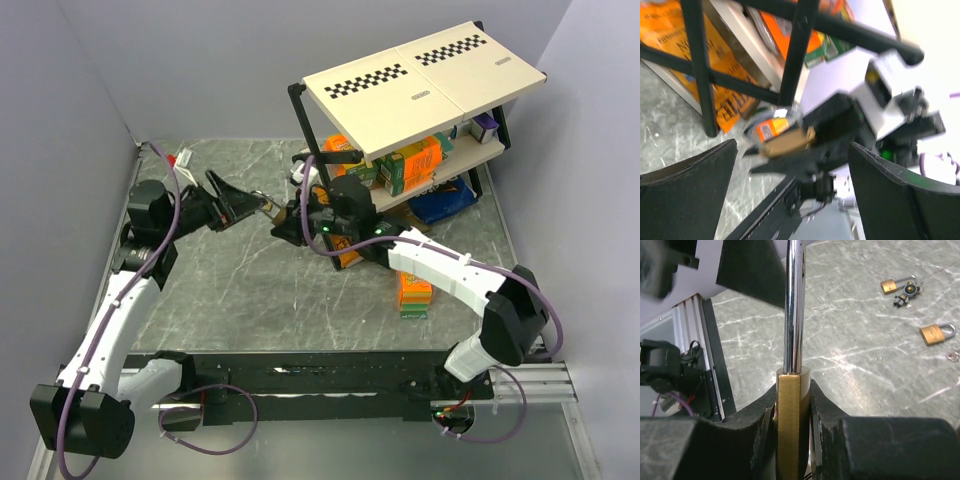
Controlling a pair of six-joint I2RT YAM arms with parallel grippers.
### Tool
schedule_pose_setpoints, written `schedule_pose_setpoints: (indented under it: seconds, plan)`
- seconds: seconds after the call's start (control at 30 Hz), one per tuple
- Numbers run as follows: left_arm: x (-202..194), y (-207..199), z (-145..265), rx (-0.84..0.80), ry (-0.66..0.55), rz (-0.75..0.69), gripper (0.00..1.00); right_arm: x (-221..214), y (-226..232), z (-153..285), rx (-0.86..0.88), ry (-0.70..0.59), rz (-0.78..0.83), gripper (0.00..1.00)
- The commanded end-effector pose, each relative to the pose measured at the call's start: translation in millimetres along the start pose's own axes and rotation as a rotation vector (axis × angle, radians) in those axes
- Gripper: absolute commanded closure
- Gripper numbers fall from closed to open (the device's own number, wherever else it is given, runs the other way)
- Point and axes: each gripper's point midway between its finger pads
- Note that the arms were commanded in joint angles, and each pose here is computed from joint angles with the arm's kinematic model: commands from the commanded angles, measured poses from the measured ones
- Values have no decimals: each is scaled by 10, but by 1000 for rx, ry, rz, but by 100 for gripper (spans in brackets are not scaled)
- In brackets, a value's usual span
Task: Lock with the key
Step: Lock the lock.
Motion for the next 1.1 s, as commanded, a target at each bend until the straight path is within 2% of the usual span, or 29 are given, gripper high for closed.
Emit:
schedule_pose_setpoints:
  seconds: [0.0, 0.17, 0.57, 0.67, 0.77, 0.8, 0.87, 0.93, 0.97, 1.0, 1.07]
  plan:
    - [326, -125, -13, 51, -144, 47, 4, 889, -37, -54, -59, -231, 91, 100]
    - [330, -15, -11, 89, -167, 96, 2, 910, 4, -178, -58, -231, 91, 100]
    - [189, 35, -5, 51, -130, 145, 22, 906, 113, -344, -55, -228, 100, 100]
    - [163, 60, -2, 52, -125, 164, 30, 914, 101, -368, -57, -225, 100, 100]
    - [153, 62, 3, 50, -127, 170, 42, 928, 93, -378, -59, -228, 103, 100]
    - [153, 59, 4, 49, -129, 167, 50, 928, 106, -381, -57, -228, 103, 100]
    - [169, 59, 9, 54, -139, 160, 56, 914, 109, -386, -59, -227, 104, 100]
    - [165, 69, 4, 63, -139, 161, 54, 902, 109, -386, -62, -225, 104, 100]
    - [168, 71, 3, 66, -140, 160, 47, 895, 110, -388, -62, -223, 104, 100]
    - [150, 90, 2, 73, -134, 169, 33, 890, 88, -387, -71, -223, 104, 100]
    - [125, 103, -6, 71, -126, 179, 30, 891, 76, -390, -77, -222, 102, 100]
Point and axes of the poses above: each gripper's point midway between its finger pads, its own z axis back along the fingers, its own y axis along the line the jaws close on, x = y × z, and after that the axes turned 15 degrees about z, right-handed
